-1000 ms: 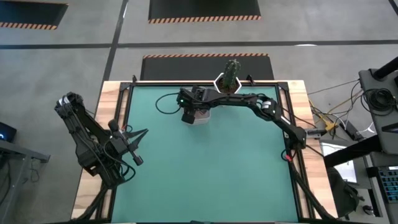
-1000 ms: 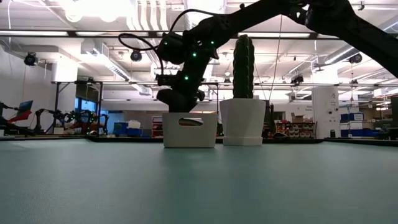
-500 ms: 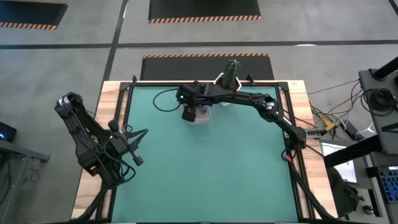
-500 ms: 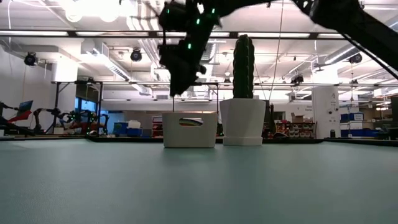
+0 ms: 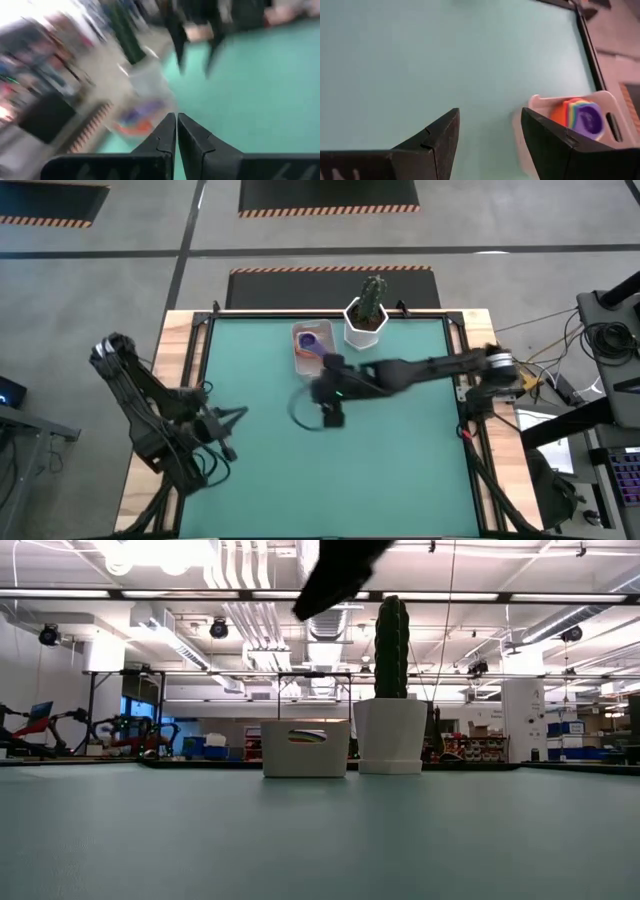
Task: Nest measuring cups in basket
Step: Return to Home Position
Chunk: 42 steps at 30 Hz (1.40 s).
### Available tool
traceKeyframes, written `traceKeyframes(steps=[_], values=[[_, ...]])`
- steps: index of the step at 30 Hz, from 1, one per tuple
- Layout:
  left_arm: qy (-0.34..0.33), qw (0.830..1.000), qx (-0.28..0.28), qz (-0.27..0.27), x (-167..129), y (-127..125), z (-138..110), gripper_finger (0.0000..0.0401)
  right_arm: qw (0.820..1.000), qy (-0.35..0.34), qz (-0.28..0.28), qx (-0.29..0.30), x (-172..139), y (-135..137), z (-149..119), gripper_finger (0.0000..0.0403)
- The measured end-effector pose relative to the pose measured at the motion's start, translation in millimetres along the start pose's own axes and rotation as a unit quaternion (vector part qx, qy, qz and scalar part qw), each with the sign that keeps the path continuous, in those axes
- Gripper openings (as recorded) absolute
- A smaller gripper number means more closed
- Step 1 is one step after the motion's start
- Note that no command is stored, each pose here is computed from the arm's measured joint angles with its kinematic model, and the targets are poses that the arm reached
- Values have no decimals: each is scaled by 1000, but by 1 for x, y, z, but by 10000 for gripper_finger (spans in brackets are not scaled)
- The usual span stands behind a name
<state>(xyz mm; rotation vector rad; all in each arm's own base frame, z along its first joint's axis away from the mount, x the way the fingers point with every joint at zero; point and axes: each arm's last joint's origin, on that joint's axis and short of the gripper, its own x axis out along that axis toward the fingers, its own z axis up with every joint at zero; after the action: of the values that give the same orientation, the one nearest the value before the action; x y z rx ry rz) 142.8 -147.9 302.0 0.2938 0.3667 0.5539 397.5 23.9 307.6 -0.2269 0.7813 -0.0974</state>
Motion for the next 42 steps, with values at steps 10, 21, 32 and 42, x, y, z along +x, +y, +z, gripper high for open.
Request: traceKeyframes(steps=[10, 21, 32, 42], values=[[-16, 965, 147, -216, 14, -85, 17, 0, 986, -160, 49, -10, -48, 39, -106, 201], [-56, 909, 123, -394, 133, -29, -5, 0, 951, -304, 53, 21, -87, 30, -198, 201], [-136, 936, -26, -323, 131, 57, -77, 0, 924, -379, 36, 30, -109, 24, -260, 201], [-218, 933, -75, -277, 97, 87, -114, 0, 881, -472, -1, 39, -127, 18, -287, 201]])
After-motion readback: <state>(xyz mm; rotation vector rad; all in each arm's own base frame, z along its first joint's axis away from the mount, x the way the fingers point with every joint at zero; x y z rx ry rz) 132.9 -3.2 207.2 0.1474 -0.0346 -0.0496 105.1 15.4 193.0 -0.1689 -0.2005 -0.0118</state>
